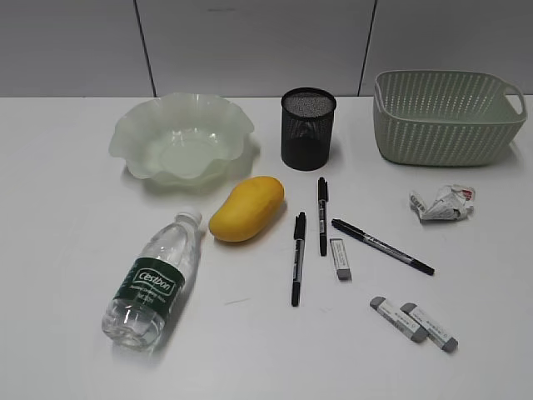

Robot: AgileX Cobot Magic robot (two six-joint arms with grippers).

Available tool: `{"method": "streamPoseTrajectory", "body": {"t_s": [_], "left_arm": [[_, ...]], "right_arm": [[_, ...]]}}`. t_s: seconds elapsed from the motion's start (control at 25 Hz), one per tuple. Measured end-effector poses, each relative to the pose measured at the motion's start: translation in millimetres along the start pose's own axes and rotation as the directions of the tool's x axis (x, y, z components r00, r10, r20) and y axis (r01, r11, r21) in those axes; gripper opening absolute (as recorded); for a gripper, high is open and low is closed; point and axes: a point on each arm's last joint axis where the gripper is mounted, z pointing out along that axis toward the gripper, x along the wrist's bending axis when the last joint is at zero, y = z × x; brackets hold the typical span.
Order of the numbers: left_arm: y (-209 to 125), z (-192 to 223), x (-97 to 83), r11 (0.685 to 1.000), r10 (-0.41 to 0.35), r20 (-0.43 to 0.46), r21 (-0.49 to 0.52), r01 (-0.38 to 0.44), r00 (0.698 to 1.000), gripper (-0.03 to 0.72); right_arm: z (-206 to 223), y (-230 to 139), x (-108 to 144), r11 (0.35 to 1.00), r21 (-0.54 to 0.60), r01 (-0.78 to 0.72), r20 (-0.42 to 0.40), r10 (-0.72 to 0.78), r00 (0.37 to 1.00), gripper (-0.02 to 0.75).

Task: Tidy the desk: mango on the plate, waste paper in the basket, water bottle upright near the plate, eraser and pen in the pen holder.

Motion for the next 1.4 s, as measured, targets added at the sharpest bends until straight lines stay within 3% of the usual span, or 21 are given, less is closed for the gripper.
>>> {"method": "streamPoseTrajectory", "body": {"t_s": [0.96, 1.12, 1.24, 1.4], "left_arm": [[0, 0, -0.8, 1.0, -0.005, 0.009, 0.002, 0.005, 1.0, 0.244], [7, -1, -8.9, 0.999, 0.001, 0.09, -0.035, 0.002, 0.996, 0.244], [25, 8, -21.5, 0.989, 0.11, 0.178, -0.114, -0.091, 0.978, 0.253], [46, 32, -41.7, 0.984, 0.154, 0.312, -0.131, -0.118, 0.937, 0.355]], "right_arm": [[0, 0, 0, 1.0, 0.0, 0.0, 0.0, 0.0, 1.0, 0.497], [0, 0, 0, 1.0, 0.0, 0.0, 0.0, 0.0, 1.0, 0.497], [0, 0, 0, 1.0, 0.0, 0.0, 0.0, 0.0, 1.0, 0.497], [0, 0, 0, 1.0, 0.0, -0.002, -0.005, 0.002, 1.0, 0.497]]}}
